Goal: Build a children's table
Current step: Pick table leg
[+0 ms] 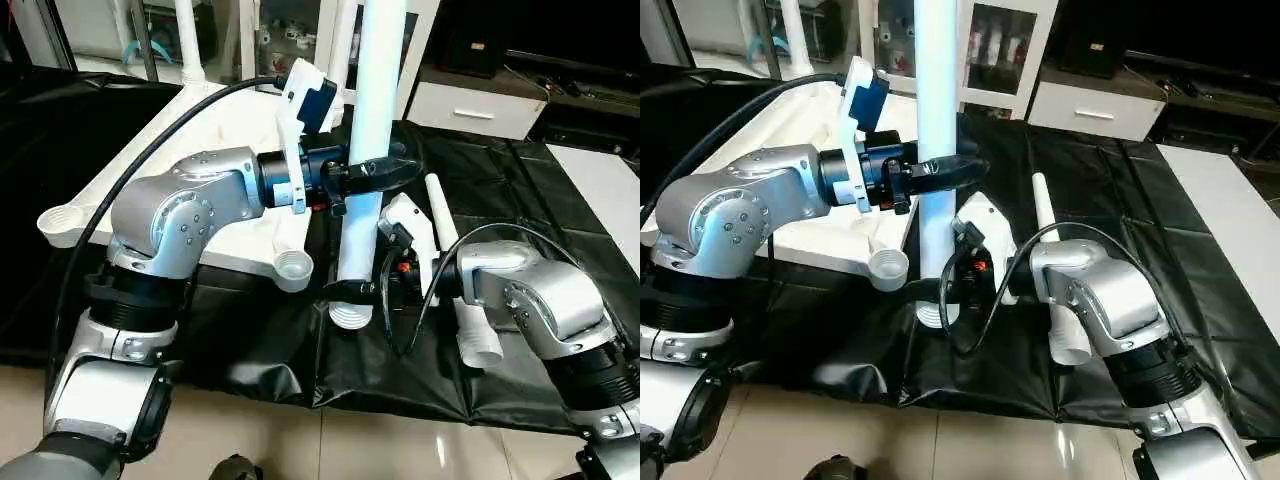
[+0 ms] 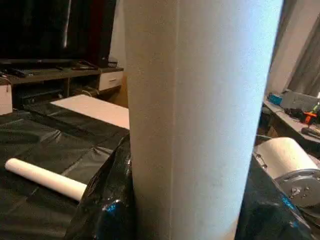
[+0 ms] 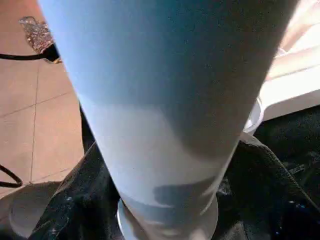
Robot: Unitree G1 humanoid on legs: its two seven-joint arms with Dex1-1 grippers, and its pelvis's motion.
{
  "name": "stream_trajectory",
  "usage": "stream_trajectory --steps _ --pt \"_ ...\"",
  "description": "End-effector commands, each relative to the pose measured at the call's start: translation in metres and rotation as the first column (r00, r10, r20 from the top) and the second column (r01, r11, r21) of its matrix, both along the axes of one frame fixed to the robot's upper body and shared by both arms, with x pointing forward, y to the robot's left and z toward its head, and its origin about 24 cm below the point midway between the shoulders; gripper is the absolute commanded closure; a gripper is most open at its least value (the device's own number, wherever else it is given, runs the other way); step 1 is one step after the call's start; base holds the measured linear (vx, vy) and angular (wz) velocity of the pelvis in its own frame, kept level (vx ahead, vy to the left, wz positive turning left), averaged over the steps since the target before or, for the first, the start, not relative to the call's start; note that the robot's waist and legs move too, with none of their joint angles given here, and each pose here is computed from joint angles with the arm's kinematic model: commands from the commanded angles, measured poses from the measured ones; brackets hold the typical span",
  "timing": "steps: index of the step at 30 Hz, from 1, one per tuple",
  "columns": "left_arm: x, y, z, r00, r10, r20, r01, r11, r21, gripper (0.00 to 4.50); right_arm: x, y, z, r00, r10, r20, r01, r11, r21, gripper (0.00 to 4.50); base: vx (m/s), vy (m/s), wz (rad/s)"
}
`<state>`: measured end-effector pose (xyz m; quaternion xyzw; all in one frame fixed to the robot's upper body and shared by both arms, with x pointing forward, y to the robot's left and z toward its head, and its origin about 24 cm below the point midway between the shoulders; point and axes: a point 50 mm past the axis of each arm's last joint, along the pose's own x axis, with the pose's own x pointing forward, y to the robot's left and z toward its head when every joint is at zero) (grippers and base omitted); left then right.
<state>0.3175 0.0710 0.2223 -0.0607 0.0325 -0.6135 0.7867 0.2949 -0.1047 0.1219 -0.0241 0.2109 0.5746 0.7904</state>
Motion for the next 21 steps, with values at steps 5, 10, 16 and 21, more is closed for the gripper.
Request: stream_trajectory --steps 5,10,16,21 --pt "-0.0048 -0.0073 0.0018 0.999 -0.044 0.030 0.043 0.999 0.033 2.72 -0.0010 -0.0038 0.0093 1.000 0.006 0.011 -0.007 0.999 0.038 1.48 0.000 0.000 0.00" --pt "-0.0048 -0.0075 0.0026 0.998 -0.046 0.033 0.045 0.999 0.031 2.72 -0.0013 -0.0044 0.0070 1.000 0.003 0.006 -0.003 1.000 0.027 1.48 0.000 0.000 0.00" --pt "-0.0050 -0.0076 0.0039 0.998 -0.046 0.040 0.045 0.999 0.029 2.72 -0.0020 -0.0059 0.0038 1.000 0.003 -0.010 -0.003 1.000 0.017 1.82 0.000 0.000 0.00" --pt "-0.0045 -0.0072 0.0043 0.998 -0.046 0.043 0.045 0.999 0.029 2.72 -0.0026 -0.0064 0.0010 1.000 0.008 -0.016 -0.008 1.000 0.002 2.17 0.000 0.000 0.00"
